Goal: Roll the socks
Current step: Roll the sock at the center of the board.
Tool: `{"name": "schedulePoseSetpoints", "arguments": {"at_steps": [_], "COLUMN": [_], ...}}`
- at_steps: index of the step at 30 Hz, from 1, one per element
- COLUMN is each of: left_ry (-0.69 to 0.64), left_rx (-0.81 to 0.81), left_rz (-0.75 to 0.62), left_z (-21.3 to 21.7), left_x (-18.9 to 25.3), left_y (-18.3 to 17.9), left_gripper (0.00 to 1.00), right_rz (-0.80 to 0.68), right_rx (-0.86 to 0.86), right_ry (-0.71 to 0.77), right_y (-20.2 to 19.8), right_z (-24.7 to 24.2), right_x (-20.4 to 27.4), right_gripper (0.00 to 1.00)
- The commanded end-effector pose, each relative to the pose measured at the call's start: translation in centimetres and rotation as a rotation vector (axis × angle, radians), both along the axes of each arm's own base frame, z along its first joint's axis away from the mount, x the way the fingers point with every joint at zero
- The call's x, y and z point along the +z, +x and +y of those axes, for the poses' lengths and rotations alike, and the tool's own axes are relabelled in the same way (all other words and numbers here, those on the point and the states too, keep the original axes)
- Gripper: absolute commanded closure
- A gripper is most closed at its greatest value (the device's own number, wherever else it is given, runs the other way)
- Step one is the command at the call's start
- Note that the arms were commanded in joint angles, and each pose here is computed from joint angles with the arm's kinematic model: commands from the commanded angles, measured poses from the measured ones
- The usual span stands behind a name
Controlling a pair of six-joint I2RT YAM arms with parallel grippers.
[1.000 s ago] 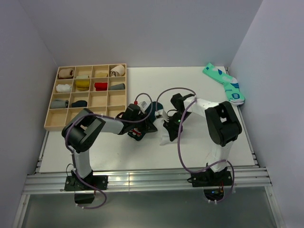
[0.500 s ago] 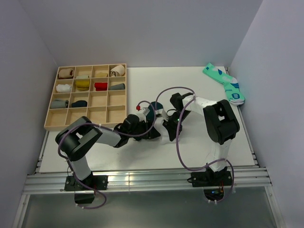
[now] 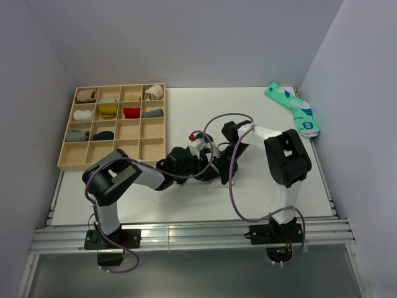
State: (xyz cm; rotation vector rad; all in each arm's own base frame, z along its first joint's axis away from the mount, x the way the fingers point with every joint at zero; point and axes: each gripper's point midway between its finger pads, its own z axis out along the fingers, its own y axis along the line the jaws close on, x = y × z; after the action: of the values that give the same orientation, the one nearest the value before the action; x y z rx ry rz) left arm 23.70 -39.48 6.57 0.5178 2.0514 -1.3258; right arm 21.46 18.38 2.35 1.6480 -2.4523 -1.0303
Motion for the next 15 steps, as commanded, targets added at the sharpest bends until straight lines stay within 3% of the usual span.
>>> {"name": "schedulePoseSetpoints", "arguments": {"at_steps": [1,15], "left_ry": [-0.019,0.046], "left_rx": [-0.070,-0.118], "left_rz": [-0.068,-0.061], "left_z": [-1.2,-1.1], "left_x": [1.1,-1.3], "left_y": [-0.3,-1.2], "left_gripper": [0.51,0.51], "right_rz": [-0.013,0.014], "right_rx": [0.030,0.030], "right_ry": [-0.074,-0.077], "right_y": [0.3,0.2], "right_z": [-1.2,-1.2], "right_x": [-2.5,-2.4], "right_gripper": [0.87,0.87]}}
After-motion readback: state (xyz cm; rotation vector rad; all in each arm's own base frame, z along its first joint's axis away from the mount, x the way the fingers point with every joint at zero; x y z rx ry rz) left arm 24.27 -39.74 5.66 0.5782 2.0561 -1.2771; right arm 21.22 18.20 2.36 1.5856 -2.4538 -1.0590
